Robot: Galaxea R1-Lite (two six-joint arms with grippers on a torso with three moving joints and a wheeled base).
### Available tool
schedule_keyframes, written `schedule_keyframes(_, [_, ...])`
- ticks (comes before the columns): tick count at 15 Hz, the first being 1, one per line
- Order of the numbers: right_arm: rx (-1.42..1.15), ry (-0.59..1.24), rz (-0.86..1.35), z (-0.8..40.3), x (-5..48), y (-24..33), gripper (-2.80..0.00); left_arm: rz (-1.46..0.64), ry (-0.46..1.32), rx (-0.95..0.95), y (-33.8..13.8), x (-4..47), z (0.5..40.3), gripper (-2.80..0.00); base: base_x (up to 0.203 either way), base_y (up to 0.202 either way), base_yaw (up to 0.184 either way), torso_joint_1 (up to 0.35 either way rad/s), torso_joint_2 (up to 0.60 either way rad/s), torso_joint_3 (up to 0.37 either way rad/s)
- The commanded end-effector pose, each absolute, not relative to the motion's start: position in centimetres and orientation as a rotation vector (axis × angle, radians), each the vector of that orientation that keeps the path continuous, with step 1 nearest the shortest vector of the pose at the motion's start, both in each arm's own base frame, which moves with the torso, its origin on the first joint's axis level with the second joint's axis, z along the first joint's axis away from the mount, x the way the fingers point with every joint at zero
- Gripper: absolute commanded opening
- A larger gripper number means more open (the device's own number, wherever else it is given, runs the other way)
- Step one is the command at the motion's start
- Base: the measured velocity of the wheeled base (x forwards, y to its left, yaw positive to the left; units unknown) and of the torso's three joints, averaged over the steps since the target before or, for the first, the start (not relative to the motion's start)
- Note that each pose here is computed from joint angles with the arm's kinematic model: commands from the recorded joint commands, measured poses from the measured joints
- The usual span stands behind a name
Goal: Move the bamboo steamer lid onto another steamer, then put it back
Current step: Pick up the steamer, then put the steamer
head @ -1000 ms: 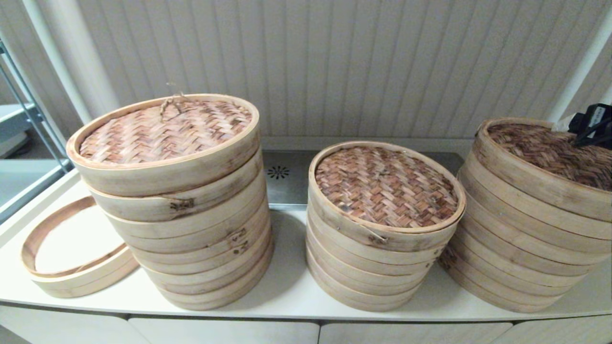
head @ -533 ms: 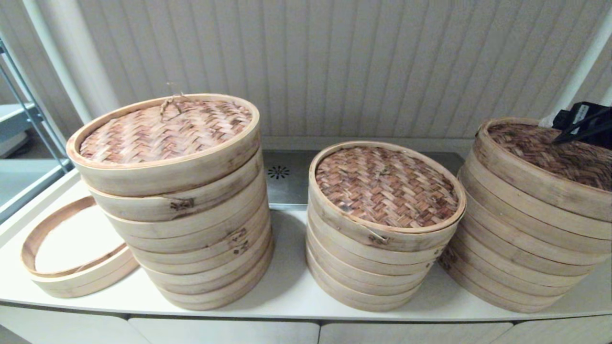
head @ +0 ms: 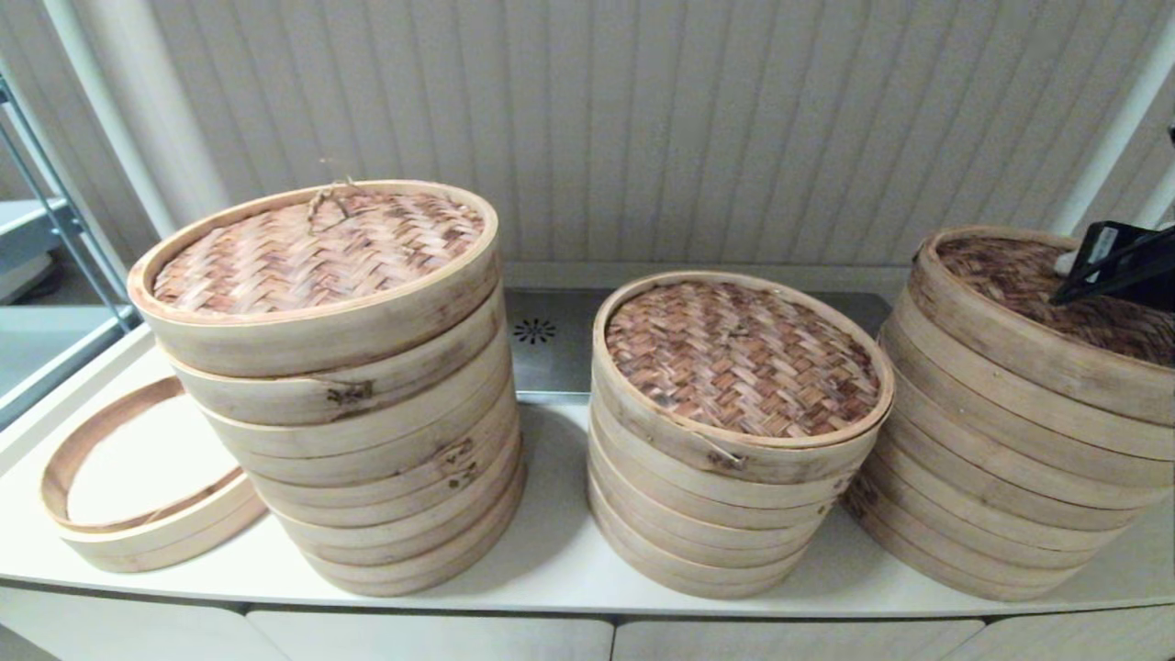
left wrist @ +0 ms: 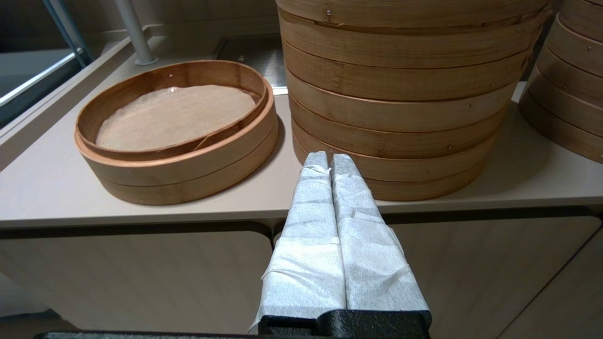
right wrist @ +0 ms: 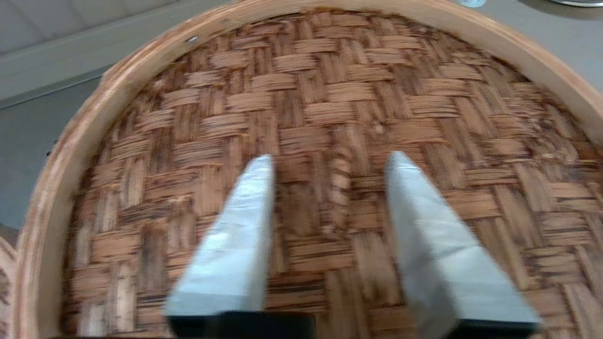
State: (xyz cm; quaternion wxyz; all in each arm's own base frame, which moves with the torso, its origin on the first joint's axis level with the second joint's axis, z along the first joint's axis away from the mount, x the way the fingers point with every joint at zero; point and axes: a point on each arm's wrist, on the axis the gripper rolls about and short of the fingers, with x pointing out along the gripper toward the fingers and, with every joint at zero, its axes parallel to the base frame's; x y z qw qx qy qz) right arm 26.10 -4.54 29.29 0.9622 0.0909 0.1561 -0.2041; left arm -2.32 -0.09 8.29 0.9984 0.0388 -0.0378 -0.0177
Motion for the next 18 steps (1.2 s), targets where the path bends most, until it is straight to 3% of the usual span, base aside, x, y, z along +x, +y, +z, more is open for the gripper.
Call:
schedule_keyframes(1, [0.187, 0.321, -0.413, 29.2, 25.8, -4.5, -2.8, -0.037, -0.041, 0.077, -0.1, -2.0, 7.3, -2.8, 0.0, 0.0, 0.0, 0.0, 0.0, 0.0])
schedule_keyframes(18, [0.178, 0.205, -0.405, 32.4, 24.1, -4.2, -2.8, -0.037, -0.041, 0.077, -0.1, -2.0, 7.3, -2.8, 0.0, 0.0, 0.0, 0.0, 0.0, 0.0])
